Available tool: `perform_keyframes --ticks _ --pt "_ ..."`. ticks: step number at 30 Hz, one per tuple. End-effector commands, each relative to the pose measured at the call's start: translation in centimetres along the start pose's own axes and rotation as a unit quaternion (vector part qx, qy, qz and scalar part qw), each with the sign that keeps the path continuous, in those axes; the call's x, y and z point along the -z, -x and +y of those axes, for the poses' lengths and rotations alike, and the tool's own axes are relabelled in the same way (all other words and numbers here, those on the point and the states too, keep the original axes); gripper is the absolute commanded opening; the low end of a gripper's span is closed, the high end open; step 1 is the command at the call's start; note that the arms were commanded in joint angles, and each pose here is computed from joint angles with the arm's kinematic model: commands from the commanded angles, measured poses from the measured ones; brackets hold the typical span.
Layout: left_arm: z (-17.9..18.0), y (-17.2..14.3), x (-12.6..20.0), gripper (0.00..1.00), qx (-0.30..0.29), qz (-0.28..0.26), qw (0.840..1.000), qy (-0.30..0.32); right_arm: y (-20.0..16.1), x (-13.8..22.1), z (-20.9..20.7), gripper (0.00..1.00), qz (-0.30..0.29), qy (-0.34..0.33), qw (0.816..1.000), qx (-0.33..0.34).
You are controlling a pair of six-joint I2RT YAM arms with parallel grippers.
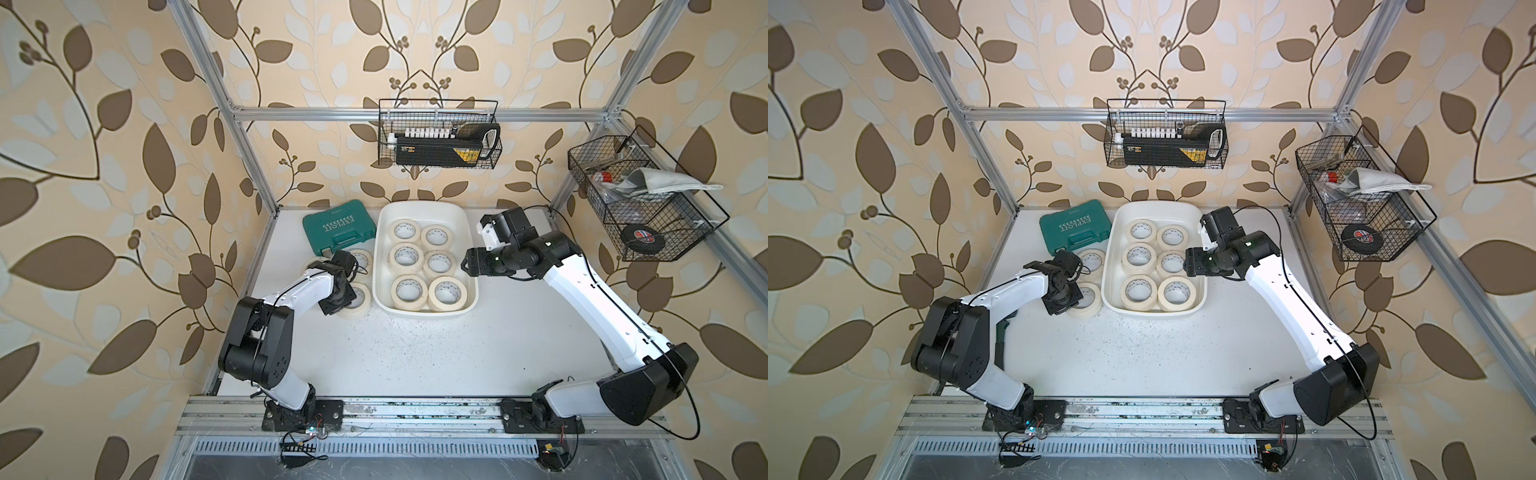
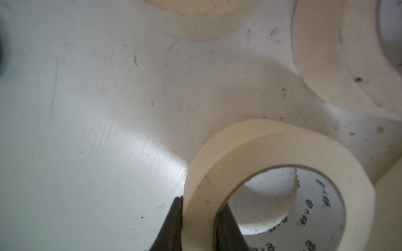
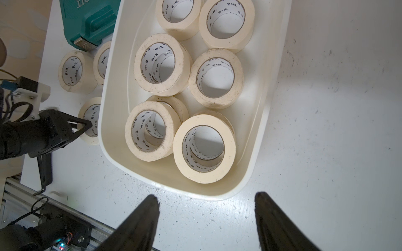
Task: Take out the art tape in the storage box
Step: Place the art tape at the center of the board.
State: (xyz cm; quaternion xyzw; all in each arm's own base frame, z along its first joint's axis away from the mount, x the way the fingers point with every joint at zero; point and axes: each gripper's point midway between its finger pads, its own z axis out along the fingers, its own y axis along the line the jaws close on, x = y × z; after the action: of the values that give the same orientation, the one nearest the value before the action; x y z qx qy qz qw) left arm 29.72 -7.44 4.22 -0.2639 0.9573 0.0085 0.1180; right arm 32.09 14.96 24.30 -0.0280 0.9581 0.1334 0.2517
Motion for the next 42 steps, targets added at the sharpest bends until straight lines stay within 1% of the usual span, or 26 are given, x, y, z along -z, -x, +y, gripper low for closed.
perform_keyframes --ticks 1,6,11,15,21,26,27,31,32,33,37,42 --pt "-1.6 0.8 0.0 0.0 -0.009 -0.004 1.0 -0.03 -0.6 -1.0 -0.2 0.71 0.016 0.001 1.0 -0.007" --pt "-2.0 0.6 -0.7 0.01 -0.017 0.006 0.999 -0.031 -0.6 -1.2 -0.2 0.71 0.018 -0.001 1.0 -0.006" --pt "-2.2 0.5 -1.1 0.17 -0.02 0.012 0.999 -0.03 -0.6 -1.5 -0.1 0.71 0.022 0.002 1.0 -0.006" --pt "-1.9 0.6 -0.8 0.4 -0.018 0.007 0.999 -0.026 -0.6 -1.7 0.0 0.71 0.024 0.004 1.0 -0.007" --pt "-1.6 1.0 0.3 0.65 -0.017 -0.005 1.0 -0.025 -0.4 -1.6 0.2 0.71 0.022 0.008 1.0 -0.009" --pt "-1.6 1.7 2.8 0.96 -0.024 -0.02 0.999 -0.035 -0.2 -1.8 0.7 0.71 0.025 0.019 0.999 -0.014" --pt "-1.6 1.8 3.4 0.99 -0.026 -0.025 0.999 -0.038 -0.1 -1.8 0.7 0.71 0.025 0.02 0.999 -0.016" --pt "-1.5 2.5 6.6 0.99 -0.034 -0.051 0.996 -0.06 0.3 -2.4 1.2 0.71 0.027 0.031 0.999 -0.029" --pt "-1.5 2.8 8.0 0.99 -0.035 -0.065 0.995 -0.073 0.4 -2.7 1.3 0.71 0.027 0.032 0.999 -0.033" --pt "-1.4 2.9 8.7 0.99 -0.038 -0.071 0.994 -0.078 0.5 -2.9 1.4 0.71 0.028 0.033 0.998 -0.037" --pt "-1.1 3.3 12.0 0.99 -0.052 -0.097 0.989 -0.098 1.2 -4.5 1.7 0.7 0.038 0.025 0.998 -0.046" --pt "-0.2 3.6 15.5 0.99 -0.073 -0.126 0.983 -0.11 2.4 -7.0 3.6 0.68 0.048 0.015 0.998 -0.035"
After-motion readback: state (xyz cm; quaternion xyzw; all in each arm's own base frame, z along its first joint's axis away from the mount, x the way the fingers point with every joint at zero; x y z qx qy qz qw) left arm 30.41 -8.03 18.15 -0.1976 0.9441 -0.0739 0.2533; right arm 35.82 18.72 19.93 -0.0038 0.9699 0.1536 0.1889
